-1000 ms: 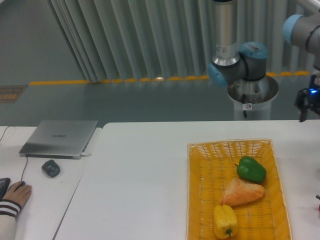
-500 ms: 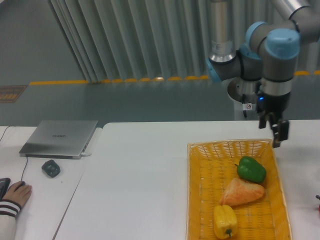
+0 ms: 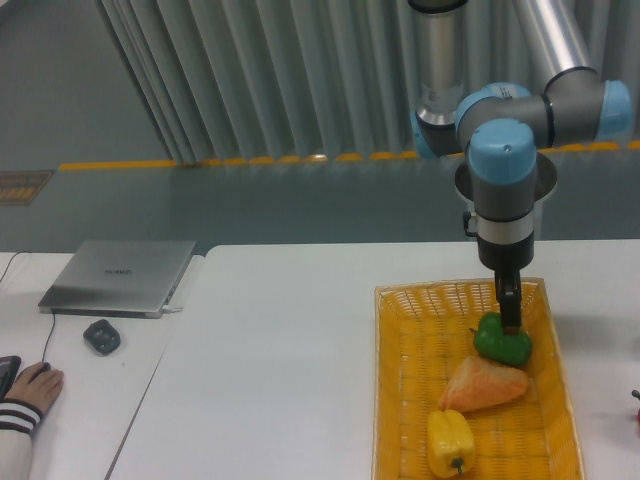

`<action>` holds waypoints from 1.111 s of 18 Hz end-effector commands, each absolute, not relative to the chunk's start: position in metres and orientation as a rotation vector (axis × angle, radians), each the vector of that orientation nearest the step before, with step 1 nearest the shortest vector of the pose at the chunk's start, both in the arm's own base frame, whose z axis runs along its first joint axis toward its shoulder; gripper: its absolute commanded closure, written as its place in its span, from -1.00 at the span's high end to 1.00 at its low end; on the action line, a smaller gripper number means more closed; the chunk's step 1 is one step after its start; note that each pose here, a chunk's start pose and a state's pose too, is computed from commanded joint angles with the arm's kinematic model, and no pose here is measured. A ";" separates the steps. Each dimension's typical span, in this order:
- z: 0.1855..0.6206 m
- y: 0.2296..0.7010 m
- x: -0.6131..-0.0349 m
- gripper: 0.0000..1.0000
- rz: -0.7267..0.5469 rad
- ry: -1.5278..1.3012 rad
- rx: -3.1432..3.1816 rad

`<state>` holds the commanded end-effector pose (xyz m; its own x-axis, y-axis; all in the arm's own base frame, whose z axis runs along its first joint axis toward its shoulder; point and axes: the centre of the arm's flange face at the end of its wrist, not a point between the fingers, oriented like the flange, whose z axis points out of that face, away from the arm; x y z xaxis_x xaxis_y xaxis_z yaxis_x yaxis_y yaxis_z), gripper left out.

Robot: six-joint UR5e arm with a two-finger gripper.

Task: Place the green pepper on the table
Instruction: 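Close the gripper on the green bell pepper's stem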

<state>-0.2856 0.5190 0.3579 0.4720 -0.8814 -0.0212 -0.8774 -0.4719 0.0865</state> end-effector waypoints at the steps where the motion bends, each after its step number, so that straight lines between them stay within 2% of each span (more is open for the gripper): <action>1: 0.346 0.522 -0.287 1.00 -0.066 -1.580 2.630; 9: 0.317 0.534 -0.285 1.00 -0.006 -1.599 2.606; 20: 0.312 0.534 -0.285 1.00 -0.007 -1.592 2.574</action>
